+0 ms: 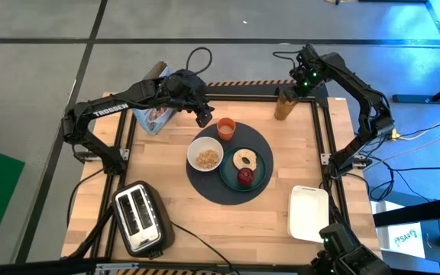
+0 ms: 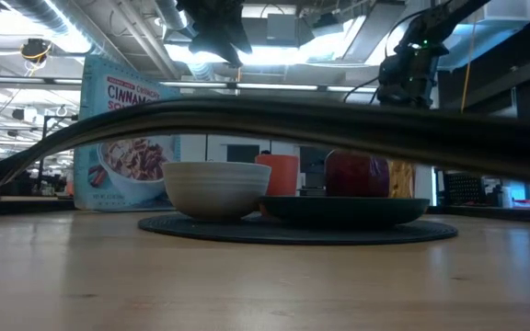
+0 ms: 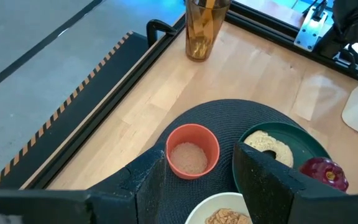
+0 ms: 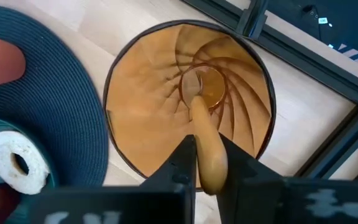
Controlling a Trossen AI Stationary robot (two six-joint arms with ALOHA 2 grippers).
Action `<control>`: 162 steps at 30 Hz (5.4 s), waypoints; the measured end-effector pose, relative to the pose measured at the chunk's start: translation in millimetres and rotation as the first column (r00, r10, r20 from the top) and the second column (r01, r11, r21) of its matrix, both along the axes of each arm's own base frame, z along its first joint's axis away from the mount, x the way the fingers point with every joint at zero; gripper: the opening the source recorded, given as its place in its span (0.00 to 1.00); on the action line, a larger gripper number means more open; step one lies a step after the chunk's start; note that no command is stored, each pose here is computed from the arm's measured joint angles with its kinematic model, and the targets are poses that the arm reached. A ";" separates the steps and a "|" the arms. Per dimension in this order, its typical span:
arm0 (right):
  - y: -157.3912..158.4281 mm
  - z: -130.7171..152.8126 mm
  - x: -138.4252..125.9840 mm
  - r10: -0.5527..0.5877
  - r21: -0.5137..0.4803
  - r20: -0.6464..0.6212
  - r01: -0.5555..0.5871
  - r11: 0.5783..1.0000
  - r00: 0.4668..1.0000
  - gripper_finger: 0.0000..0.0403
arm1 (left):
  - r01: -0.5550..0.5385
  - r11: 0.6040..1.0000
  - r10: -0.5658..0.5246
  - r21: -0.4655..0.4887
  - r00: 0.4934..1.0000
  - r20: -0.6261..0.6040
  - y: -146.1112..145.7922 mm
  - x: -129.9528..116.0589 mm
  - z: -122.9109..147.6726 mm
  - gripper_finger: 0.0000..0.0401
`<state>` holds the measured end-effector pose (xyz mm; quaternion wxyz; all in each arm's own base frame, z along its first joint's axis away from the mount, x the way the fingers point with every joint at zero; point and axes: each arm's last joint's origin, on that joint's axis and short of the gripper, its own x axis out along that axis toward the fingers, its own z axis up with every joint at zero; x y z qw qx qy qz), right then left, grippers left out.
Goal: Arrange a breakfast setting
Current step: Put the yellow spoon to the right of the green plate on the blue table mat
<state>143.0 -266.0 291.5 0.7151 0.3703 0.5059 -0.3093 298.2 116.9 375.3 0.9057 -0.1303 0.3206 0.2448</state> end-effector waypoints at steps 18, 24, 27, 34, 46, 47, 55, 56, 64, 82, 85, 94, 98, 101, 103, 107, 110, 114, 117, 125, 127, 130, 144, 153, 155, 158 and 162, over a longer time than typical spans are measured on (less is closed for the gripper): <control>5.6 54.3 -2.3 0.038 -0.042 0.031 -0.036 0.998 0.999 0.03 | -0.004 1.000 0.004 0.004 1.000 0.011 1.5 0.2 0.9 0.45; 19.6 95.4 -9.0 0.053 -0.055 0.034 -0.051 0.997 0.998 0.03 | 0.026 0.995 -0.040 0.098 0.989 0.140 4.4 8.6 13.5 0.46; 27.8 115.9 -13.2 0.047 -0.109 0.062 -0.040 0.993 0.997 0.02 | 0.075 0.982 -0.113 0.175 0.969 0.218 6.3 16.4 21.0 0.47; 59.4 156.4 -25.1 0.086 -0.198 0.236 -0.039 0.979 0.968 0.03 | 0.213 0.948 -0.286 0.235 0.896 0.341 19.4 53.4 7.3 0.47; 122.6 190.3 1.8 0.314 -0.333 0.424 -0.177 0.926 0.849 0.03 | 0.069 0.987 -0.126 0.145 0.892 0.435 42.8 88.8 -28.4 0.47; 126.5 192.1 4.5 0.338 -0.347 0.431 -0.193 0.918 0.836 0.03 | 0.082 0.986 -0.140 0.144 0.882 0.450 44.4 88.3 -26.9 0.47; 146.8 198.8 23.5 0.465 -0.413 0.454 -0.283 0.866 0.760 0.03 | 0.304 0.949 -0.300 0.083 0.792 0.531 50.7 84.6 -21.8 0.47; 148.6 199.2 25.4 0.474 -0.420 0.453 -0.288 0.860 0.755 0.03 | 0.301 0.951 -0.293 0.074 0.798 0.527 50.7 84.5 -22.6 0.47; 157.7 201.4 33.8 0.503 -0.437 0.460 -0.307 0.845 0.732 0.04 | 0.360 0.931 -0.336 0.063 0.775 0.536 48.3 84.9 -22.5 0.21; 154.0 181.4 40.2 0.454 -0.362 0.374 -0.324 0.874 0.808 0.45 | 0.540 0.838 -0.537 0.075 0.842 -0.062 20.3 60.5 -26.8 0.01; 148.4 155.7 73.3 0.469 -0.291 0.354 -0.381 0.877 0.809 0.45 | 0.526 0.842 -0.520 0.120 0.851 -0.073 8.9 66.4 -21.1 0.01; 167.7 119.9 139.2 0.640 -0.338 0.265 -0.552 0.762 0.722 0.45 | 0.353 0.930 -0.344 0.103 0.934 -0.098 -8.1 70.8 -18.6 0.01; 171.8 110.2 151.8 0.673 -0.340 0.218 -0.592 0.731 0.706 0.42 | 0.346 0.932 -0.334 0.113 0.936 -0.111 -17.7 73.2 -18.9 0.01; 173.4 100.0 161.3 0.692 -0.330 0.166 -0.622 0.710 0.702 0.38 | 0.353 0.924 -0.336 0.146 0.933 -0.130 -26.5 75.7 -18.5 0.01; 175.6 95.7 165.3 0.702 -0.315 0.158 -0.638 0.703 0.695 0.35 | 0.360 0.920 -0.341 0.156 0.930 -0.136 -31.6 76.9 -18.5 0.01; 179.0 92.7 165.6 0.706 -0.289 0.140 -0.653 0.700 0.694 0.30 | 0.375 0.913 -0.355 0.160 0.924 -0.140 -37.7 78.1 -18.4 0.01; 179.1 92.1 165.6 0.703 -0.288 0.130 -0.651 0.702 0.699 0.21 | 0.373 0.913 -0.352 0.166 0.925 -0.144 -39.9 78.6 -18.4 0.01; 179.8 91.2 164.0 0.702 -0.264 0.132 -0.658 0.705 0.699 0.05 | 0.385 0.904 -0.362 0.186 0.921 -0.145 -41.9 79.7 -17.6 0.05; 180.4 91.2 164.0 0.662 -0.212 0.185 -0.628 0.749 0.727 0.04 | 0.381 0.903 -0.358 0.201 0.923 -0.142 -42.9 80.4 -16.4 0.09; 161.6 82.7 133.2 0.442 -0.176 0.275 -0.407 0.896 0.854 0.03 | 0.228 0.915 -0.198 0.333 0.973 -0.120 -44.0 40.8 27.4 0.23; 161.1 66.4 120.6 0.356 -0.157 0.318 -0.322 0.934 0.879 0.03 | 0.175 0.920 -0.150 0.349 0.984 -0.098 -43.9 24.9 40.2 0.27; 168.9 38.7 99.2 0.223 -0.132 0.422 -0.183 0.974 0.879 0.02 | 0.129 0.928 -0.122 0.350 0.992 -0.043 -46.5 7.2 55.4 0.30; 221.2 -99.6 44.3 -0.288 -0.060 0.549 0.380 0.923 0.785 0.02 | 0.120 0.937 -0.116 0.328 0.993 -0.033 -46.4 9.1 53.2 0.31; 234.8 -141.6 37.5 -0.390 0.006 0.493 0.445 0.896 0.778 0.02 | 0.165 0.946 -0.152 0.281 0.986 -0.068 -38.4 29.7 34.1 0.31; 236.1 -146.9 39.0 -0.393 0.017 0.487 0.442 0.897 0.780 0.02 | 0.168 0.946 -0.152 0.277 0.985 -0.077 -37.9 32.2 31.0 0.31; 237.7 -152.0 41.3 -0.407 0.022 0.467 0.450 0.893 0.785 0.02 | 0.166 0.945 -0.153 0.281 0.986 -0.066 -37.5 35.2 30.4 0.31; 238.2 -157.3 47.1 -0.405 0.039 0.467 0.439 0.897 0.786 0.02 | 0.159 0.945 -0.150 0.286 0.987 -0.055 -36.3 35.6 31.4 0.31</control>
